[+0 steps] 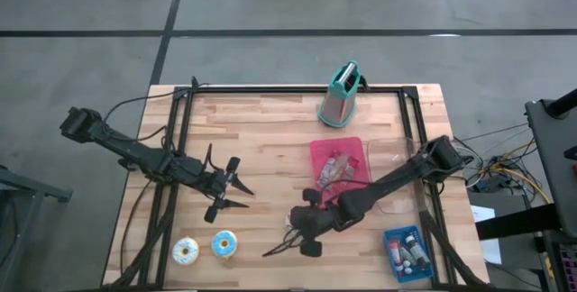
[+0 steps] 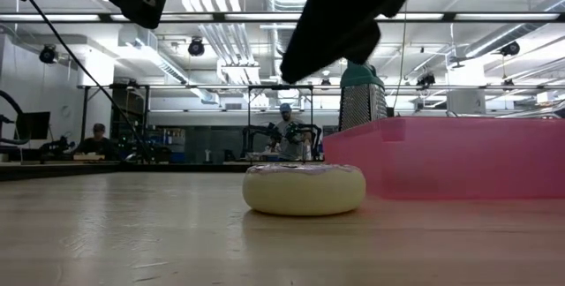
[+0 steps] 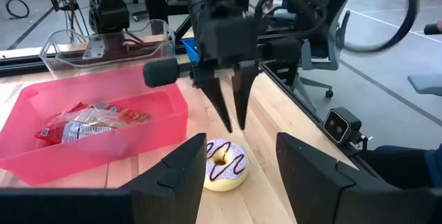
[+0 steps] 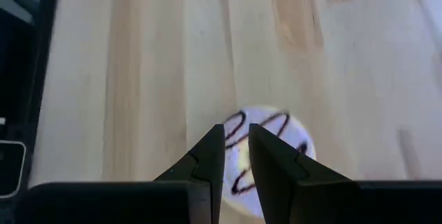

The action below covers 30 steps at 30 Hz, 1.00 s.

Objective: Pick & Place Food Item
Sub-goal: Put the purple donut into the transparent bin

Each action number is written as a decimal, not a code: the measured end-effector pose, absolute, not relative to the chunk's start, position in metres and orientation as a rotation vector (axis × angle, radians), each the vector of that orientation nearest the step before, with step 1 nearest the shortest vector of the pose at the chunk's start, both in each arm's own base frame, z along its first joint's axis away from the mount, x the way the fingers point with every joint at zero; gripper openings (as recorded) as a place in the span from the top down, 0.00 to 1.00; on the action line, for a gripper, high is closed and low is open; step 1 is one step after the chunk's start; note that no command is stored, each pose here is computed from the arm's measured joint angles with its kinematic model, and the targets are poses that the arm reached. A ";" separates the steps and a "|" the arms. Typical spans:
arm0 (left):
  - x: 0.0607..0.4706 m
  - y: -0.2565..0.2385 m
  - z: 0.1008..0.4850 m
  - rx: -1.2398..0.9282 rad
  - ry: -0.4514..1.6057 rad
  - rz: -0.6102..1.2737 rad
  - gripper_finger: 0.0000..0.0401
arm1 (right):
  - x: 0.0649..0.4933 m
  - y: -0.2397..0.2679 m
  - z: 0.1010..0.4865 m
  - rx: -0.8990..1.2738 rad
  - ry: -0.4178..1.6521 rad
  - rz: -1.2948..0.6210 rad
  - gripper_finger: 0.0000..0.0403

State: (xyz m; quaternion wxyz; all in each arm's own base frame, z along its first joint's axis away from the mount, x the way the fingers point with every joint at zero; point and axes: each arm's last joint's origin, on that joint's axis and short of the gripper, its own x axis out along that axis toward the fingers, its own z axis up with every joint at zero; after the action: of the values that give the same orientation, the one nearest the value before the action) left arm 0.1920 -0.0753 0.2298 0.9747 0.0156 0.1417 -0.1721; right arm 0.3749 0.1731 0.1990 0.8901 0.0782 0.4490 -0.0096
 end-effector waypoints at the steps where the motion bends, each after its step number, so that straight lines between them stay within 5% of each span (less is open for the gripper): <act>1: 0.192 -0.075 0.230 0.032 0.286 -0.347 0.55 | 0.373 0.172 0.196 0.189 0.950 -0.041 0.85; 19: 0.192 -0.075 0.230 0.032 0.287 -0.347 0.55 | 0.378 0.181 0.161 0.314 1.014 -0.024 0.62; 30: 0.192 -0.075 0.229 0.033 0.292 -0.347 0.55 | 0.379 0.181 0.141 0.269 1.063 -0.055 0.60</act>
State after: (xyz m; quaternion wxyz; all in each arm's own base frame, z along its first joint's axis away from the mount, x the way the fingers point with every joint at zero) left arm 0.1918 -0.0752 0.2293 0.9743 0.0162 0.1446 -0.1721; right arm 0.3786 0.1814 0.1411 0.8531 0.1279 0.5051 -0.0261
